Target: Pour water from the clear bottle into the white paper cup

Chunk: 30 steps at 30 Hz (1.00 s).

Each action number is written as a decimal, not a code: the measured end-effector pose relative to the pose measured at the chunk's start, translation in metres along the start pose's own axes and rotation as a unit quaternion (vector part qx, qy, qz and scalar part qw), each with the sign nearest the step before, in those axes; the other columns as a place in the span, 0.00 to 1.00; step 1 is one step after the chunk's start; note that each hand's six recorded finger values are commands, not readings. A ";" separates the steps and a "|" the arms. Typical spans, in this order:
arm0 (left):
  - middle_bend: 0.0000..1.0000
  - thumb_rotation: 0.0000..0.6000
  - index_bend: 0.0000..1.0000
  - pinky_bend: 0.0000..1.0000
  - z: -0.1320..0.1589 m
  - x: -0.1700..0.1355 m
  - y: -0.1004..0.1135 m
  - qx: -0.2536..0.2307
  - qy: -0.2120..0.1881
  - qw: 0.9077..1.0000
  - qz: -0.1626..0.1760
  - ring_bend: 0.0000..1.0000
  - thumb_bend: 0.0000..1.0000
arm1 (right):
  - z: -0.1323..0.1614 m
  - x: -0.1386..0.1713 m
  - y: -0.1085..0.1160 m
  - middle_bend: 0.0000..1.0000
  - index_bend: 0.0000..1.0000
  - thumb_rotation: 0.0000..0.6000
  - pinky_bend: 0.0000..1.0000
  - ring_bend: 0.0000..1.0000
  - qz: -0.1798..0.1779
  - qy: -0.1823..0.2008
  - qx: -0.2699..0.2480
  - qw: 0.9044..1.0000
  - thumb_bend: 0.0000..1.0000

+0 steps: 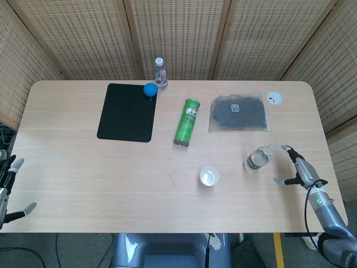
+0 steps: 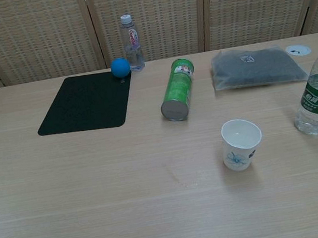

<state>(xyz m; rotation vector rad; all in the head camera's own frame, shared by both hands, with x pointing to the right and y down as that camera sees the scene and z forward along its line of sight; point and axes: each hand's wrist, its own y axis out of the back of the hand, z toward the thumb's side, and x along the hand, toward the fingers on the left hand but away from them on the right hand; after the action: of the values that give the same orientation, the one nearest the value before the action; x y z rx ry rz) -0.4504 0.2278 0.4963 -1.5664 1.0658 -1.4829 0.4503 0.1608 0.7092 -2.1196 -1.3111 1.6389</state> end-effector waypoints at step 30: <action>0.00 1.00 0.00 0.00 -0.003 0.013 -0.005 0.005 0.013 1.000 -0.011 0.00 0.09 | 0.053 -0.050 -0.051 0.11 0.05 1.00 0.00 0.01 0.051 0.051 -0.197 0.978 0.00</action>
<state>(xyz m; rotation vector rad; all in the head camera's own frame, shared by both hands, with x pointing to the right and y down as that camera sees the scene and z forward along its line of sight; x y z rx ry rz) -0.4534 0.2183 0.5063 -1.5594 1.0585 -1.5253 0.3770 0.1364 0.7546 -2.4905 -1.6302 1.3705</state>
